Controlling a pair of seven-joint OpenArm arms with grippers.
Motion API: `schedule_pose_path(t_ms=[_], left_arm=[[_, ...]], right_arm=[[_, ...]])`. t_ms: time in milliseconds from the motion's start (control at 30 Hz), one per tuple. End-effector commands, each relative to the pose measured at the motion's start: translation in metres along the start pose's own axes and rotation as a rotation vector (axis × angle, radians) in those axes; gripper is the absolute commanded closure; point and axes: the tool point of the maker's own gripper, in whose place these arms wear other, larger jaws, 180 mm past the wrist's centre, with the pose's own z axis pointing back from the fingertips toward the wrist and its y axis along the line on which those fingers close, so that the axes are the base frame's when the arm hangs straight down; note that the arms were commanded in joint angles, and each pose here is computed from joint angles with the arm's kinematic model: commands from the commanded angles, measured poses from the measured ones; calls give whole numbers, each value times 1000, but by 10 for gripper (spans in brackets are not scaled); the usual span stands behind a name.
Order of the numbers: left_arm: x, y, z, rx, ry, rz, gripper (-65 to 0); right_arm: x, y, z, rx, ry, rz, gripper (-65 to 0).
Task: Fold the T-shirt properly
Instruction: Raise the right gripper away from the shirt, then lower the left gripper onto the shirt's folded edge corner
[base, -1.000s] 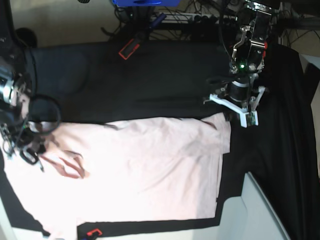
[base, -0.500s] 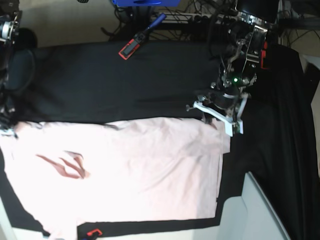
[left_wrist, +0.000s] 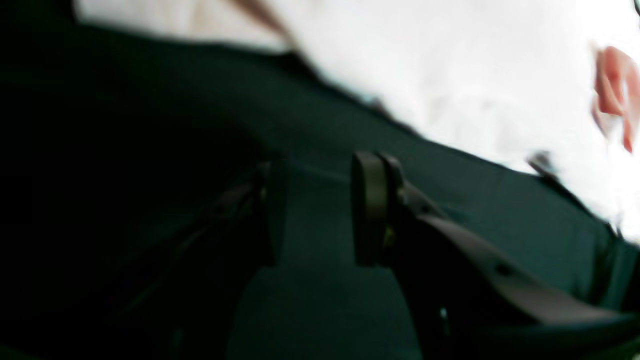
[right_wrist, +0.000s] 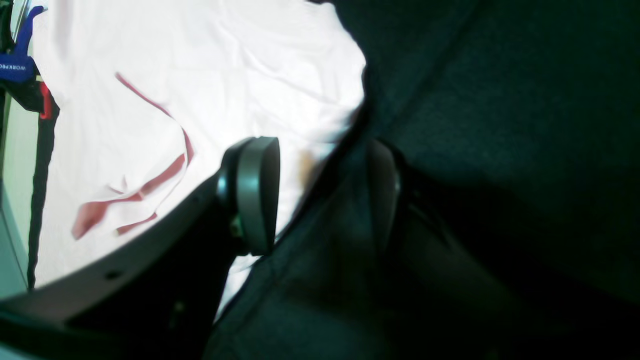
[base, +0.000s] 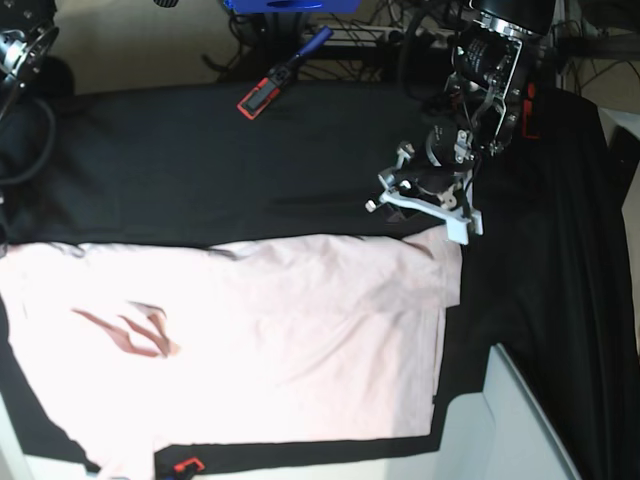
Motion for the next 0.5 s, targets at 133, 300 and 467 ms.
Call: schedule_pose_path(t_ms=[133, 300, 467], left_arm=[[15, 37, 5, 79, -60, 103, -218], [30, 56, 12, 116, -103, 135, -218], [50, 57, 6, 119, -129, 123, -218]], right_arm=[[-3, 2, -10, 20, 28, -42, -277], [-24, 7, -16, 70, 84, -39, -273], [-26, 8, -17, 72, 87, -37, -273]])
